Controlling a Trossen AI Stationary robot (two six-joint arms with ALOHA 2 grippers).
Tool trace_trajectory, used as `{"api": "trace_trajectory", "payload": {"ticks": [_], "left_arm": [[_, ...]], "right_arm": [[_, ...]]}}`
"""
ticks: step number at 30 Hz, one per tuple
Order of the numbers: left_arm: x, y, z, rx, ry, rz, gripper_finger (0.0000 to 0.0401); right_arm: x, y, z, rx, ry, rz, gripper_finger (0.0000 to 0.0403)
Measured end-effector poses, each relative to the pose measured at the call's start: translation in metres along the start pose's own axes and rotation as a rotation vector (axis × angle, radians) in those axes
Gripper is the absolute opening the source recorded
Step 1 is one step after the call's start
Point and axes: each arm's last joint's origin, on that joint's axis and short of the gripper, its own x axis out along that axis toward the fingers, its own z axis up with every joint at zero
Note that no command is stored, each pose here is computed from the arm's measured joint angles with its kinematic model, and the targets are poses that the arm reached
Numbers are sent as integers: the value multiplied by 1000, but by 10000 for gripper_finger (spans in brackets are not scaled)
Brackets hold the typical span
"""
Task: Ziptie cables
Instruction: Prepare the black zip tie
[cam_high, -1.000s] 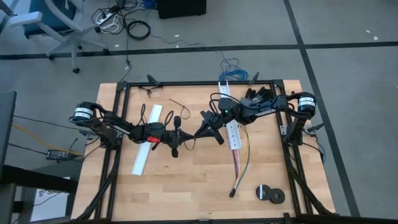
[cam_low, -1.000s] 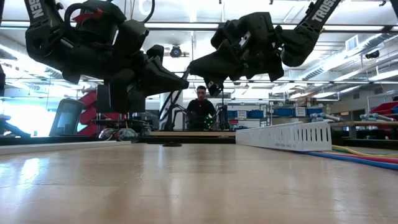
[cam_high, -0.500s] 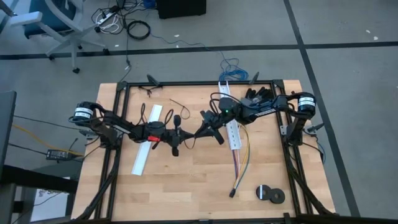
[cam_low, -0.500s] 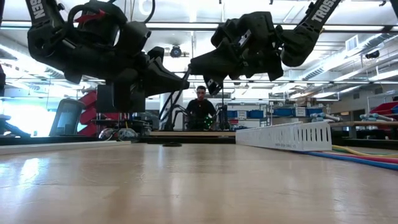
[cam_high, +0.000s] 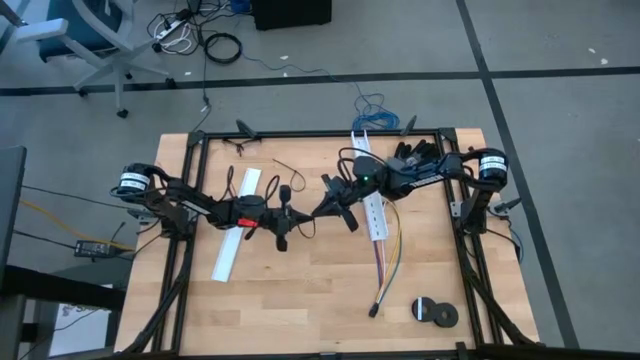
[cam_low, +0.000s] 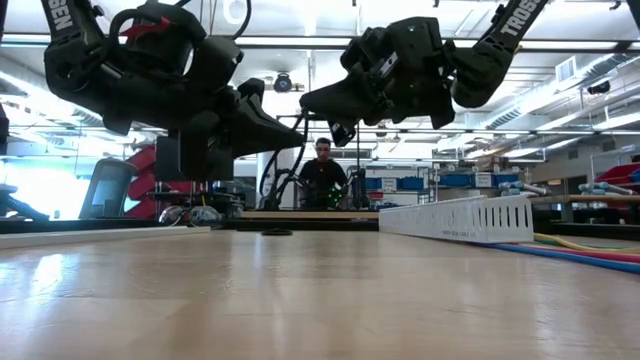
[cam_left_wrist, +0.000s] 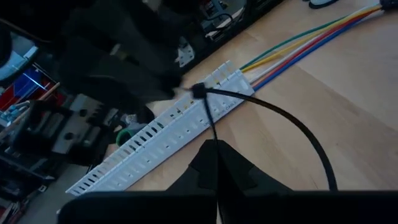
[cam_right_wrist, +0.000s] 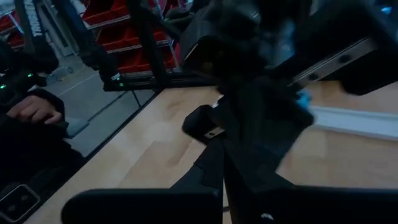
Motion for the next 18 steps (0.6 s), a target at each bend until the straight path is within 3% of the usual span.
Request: {"api": "trace_trajectory", "payload": {"ticks": [9, 18], "left_arm": [[0, -2, -3, 3, 27, -25, 0], [0, -3, -2, 14, 23, -27, 0]], "right_arm": [[-7, -11, 5, -6, -50, -128, 0], [-23, -26, 4, 137, -5, 17, 0]]}}
